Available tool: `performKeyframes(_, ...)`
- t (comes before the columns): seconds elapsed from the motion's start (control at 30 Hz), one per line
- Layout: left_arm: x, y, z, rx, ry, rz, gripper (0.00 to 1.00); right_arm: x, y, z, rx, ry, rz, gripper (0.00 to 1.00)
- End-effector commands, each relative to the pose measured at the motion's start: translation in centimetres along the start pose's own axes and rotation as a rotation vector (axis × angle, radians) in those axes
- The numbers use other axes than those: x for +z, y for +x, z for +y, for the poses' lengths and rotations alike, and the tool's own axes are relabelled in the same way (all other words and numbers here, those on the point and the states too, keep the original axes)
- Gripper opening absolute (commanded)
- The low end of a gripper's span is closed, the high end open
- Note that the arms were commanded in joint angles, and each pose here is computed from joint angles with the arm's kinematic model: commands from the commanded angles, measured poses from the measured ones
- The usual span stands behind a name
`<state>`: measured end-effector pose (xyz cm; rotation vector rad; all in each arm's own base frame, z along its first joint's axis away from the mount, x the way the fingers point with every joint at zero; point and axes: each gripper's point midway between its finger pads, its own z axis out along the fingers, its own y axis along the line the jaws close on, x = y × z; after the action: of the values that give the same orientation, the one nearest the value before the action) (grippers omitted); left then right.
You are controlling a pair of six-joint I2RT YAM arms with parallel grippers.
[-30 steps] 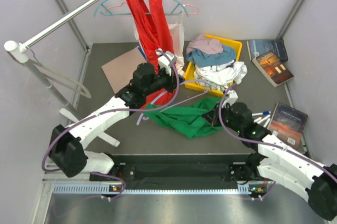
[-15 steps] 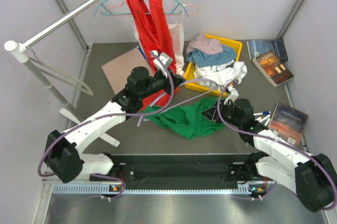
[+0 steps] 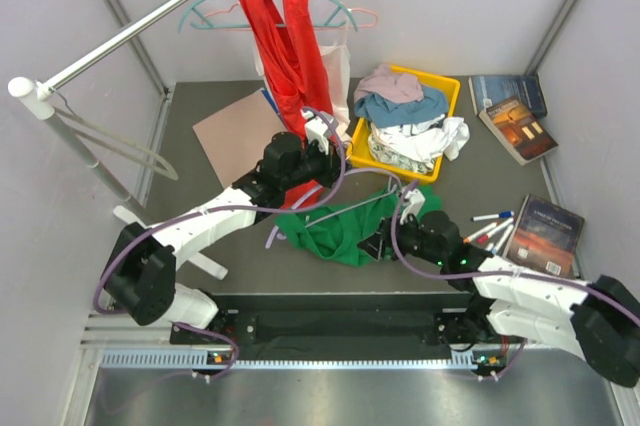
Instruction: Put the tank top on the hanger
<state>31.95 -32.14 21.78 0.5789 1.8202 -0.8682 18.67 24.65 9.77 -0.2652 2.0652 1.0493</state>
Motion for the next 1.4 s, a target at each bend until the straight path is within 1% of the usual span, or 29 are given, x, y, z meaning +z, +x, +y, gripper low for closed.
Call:
performKeyframes(0.0,-0.8,-4.5,-0.9,0.021,0.012,-0.13,0.0,2.2,-2.9,2.0,-0.062,0.005,-0.082,0.66)
performKeyframes(0.13,-1.1,-5.0,-0.9,0.027,0.003,-0.142,0.0,4.2,-3.6,1.0,-0.082,0.092,-0.082,0.66)
performKeyframes(0.3,-1.4,-5.4,-1.0,0.035,0.003,-0.149,0.0,5.5,-3.8,1.2,-0.114,0.124,-0.068,0.66)
performKeyframes(0.4,-1.4,-5.6,-1.1,0.035,0.005,-0.15,0.0,6.2,-3.7,0.5,-0.132,0.18,-0.045,0.66)
performKeyframes(0.5,-1.6,-5.8,-1.1,0.04,0.001,-0.156,0.0,6.8,-3.0,0.2,-0.17,0.235,-0.009,0.67)
performKeyframes(0.6,-1.7,-6.0,-1.0,0.048,-0.009,-0.16,0.0,7.2,-1.8,0.9,-0.211,0.262,0.028,0.68)
performKeyframes(0.73,-1.8,-6.2,-1.0,0.05,-0.01,-0.163,0.0,7.5,-0.8,0.0,-0.258,0.369,0.073,0.68)
performKeyframes(0.9,-2.0,-6.3,-1.0,0.055,-0.016,-0.168,0.0,7.3,0.8,-0.5,-0.299,0.434,0.132,0.68)
performKeyframes(1.13,-2.1,-6.5,-0.8,0.064,-0.028,-0.171,0.0,6.3,1.1,-1.4,-0.301,0.495,0.143,0.55)
performKeyframes(1.17,-2.2,-6.6,-0.8,0.065,-0.028,-0.174,0.0,6.1,1.1,-1.5,-0.301,0.5,0.142,0.5)
performKeyframes(1.23,-2.2,-6.6,-0.8,0.065,-0.026,-0.175,0.0,5.7,0.9,-1.6,-0.299,0.506,0.133,0.45)
performKeyframes(1.27,-2.1,-6.5,-0.8,0.066,-0.028,-0.171,0.0,5.6,1.0,-1.7,-0.296,0.507,0.133,0.43)
performKeyframes(1.37,-2.2,-6.6,-0.8,0.068,-0.029,-0.174,0.0,5.3,0.8,-1.4,-0.281,0.491,0.122,0.45)
